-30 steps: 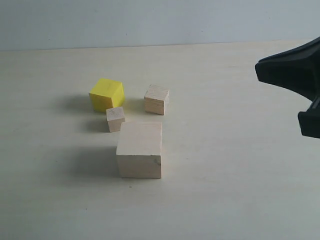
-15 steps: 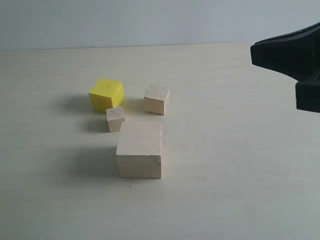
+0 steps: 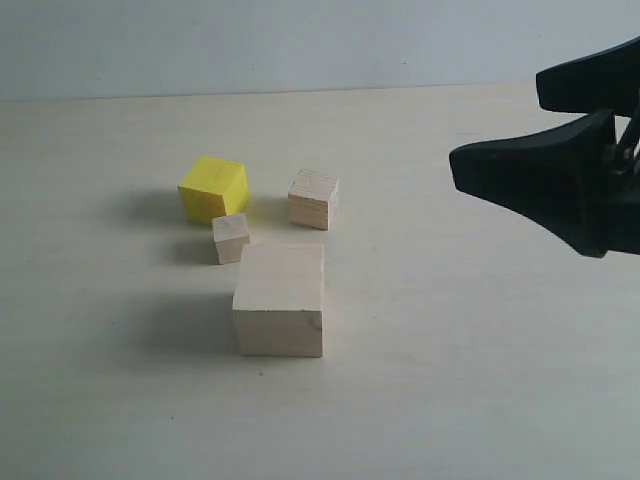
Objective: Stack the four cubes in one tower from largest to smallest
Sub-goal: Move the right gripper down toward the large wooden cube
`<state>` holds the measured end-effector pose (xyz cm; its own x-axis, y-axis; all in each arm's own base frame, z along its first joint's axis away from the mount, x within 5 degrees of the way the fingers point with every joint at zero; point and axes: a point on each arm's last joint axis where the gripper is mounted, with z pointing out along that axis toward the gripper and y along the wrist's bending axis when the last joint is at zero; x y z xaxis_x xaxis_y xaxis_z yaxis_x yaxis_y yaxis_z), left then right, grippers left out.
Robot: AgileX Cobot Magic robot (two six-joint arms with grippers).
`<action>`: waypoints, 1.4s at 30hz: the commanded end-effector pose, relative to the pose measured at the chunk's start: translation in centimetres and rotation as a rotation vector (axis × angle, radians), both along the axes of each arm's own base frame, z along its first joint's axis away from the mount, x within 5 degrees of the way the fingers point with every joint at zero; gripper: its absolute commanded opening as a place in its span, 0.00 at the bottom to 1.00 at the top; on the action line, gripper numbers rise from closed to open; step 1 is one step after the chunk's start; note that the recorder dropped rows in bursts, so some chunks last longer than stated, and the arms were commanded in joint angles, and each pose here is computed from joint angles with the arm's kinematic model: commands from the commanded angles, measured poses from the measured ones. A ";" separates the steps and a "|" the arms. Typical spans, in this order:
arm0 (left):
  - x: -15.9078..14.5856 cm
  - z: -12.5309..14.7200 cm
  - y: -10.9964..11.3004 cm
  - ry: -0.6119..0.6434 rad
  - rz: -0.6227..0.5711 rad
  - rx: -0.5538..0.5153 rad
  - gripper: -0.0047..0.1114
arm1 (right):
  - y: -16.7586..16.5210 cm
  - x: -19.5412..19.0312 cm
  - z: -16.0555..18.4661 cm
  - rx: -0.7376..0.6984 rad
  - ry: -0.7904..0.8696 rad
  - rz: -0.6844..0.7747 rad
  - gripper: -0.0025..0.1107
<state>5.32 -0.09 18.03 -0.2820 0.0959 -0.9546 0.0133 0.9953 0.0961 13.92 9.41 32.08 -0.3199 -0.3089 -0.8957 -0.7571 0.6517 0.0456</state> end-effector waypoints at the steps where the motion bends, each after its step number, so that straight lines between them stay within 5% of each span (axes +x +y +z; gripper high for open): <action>1: 0.0 0.0 0.0 -0.005 -0.005 -0.009 0.04 | 0.1 0.5 -0.1 -0.012 -0.001 -0.001 0.80; 7: 0.0 0.0 0.0 -0.005 -0.005 -0.009 0.04 | 1.0 1.7 -1.1 0.034 0.092 0.004 0.80; 15: 0.0 0.0 0.0 -0.005 -0.005 -0.009 0.04 | 3.3 3.4 -4.2 0.036 0.280 0.147 0.94; 31: 0.0 0.0 0.0 -0.005 -0.005 -0.009 0.04 | 5.8 3.6 -7.5 -0.037 0.449 0.277 0.94; 35: 0.0 0.0 0.0 -0.005 -0.005 -0.009 0.04 | 5.9 3.2 -7.5 -0.034 0.474 0.312 0.89; 42: 0.0 0.0 0.0 -0.005 -0.005 -0.009 0.04 | 6.0 2.4 -7.4 -0.026 0.529 0.391 0.56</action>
<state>5.32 -0.09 18.03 -0.2820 0.0944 -0.9548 0.0129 0.9954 0.0946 16.54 15.28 24.38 -0.5848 -0.5020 -0.6371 -0.8111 0.3707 0.4524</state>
